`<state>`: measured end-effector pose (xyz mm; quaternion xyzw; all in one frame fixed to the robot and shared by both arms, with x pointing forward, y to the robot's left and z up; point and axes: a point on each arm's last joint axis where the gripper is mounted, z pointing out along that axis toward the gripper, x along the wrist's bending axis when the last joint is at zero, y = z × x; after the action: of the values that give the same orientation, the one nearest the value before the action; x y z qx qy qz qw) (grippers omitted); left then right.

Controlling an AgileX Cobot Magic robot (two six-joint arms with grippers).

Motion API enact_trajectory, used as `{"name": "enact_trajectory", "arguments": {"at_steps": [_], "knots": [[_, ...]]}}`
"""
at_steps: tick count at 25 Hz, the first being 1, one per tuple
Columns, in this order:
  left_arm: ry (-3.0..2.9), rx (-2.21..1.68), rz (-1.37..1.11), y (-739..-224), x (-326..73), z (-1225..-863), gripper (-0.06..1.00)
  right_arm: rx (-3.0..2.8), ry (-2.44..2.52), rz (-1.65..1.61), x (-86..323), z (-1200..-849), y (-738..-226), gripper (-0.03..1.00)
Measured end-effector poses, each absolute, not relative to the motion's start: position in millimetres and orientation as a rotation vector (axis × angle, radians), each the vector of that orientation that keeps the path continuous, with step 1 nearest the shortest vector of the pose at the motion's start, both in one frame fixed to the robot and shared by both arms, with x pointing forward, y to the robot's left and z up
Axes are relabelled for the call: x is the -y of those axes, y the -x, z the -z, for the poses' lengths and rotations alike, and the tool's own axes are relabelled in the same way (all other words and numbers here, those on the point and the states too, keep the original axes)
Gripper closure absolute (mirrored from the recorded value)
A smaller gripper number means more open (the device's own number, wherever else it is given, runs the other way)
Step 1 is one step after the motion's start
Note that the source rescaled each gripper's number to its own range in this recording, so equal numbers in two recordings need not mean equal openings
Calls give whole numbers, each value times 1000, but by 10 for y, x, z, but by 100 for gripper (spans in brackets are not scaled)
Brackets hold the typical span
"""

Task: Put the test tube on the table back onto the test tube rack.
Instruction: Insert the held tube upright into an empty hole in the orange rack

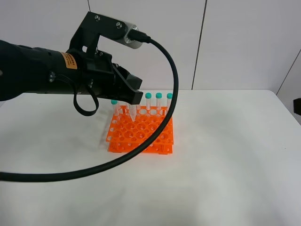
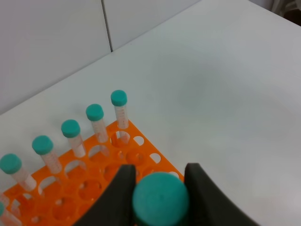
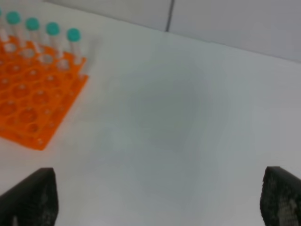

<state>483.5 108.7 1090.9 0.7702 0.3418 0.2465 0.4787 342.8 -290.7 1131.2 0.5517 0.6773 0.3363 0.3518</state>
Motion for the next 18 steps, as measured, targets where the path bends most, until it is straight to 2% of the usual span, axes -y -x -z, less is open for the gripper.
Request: {"name": "enact_trajectory", "arguments": {"at_steps": [10,18], "knots": [[-1886,-836,-599,-4833,-1088,-10904,94,-1698,-1499,-841,2986,-11306,-2929,6],[-1886,-837,-599,-4833,-1088,-10904,94,-1637,-1460,-953,2982,-11287,-2440,6]]}}
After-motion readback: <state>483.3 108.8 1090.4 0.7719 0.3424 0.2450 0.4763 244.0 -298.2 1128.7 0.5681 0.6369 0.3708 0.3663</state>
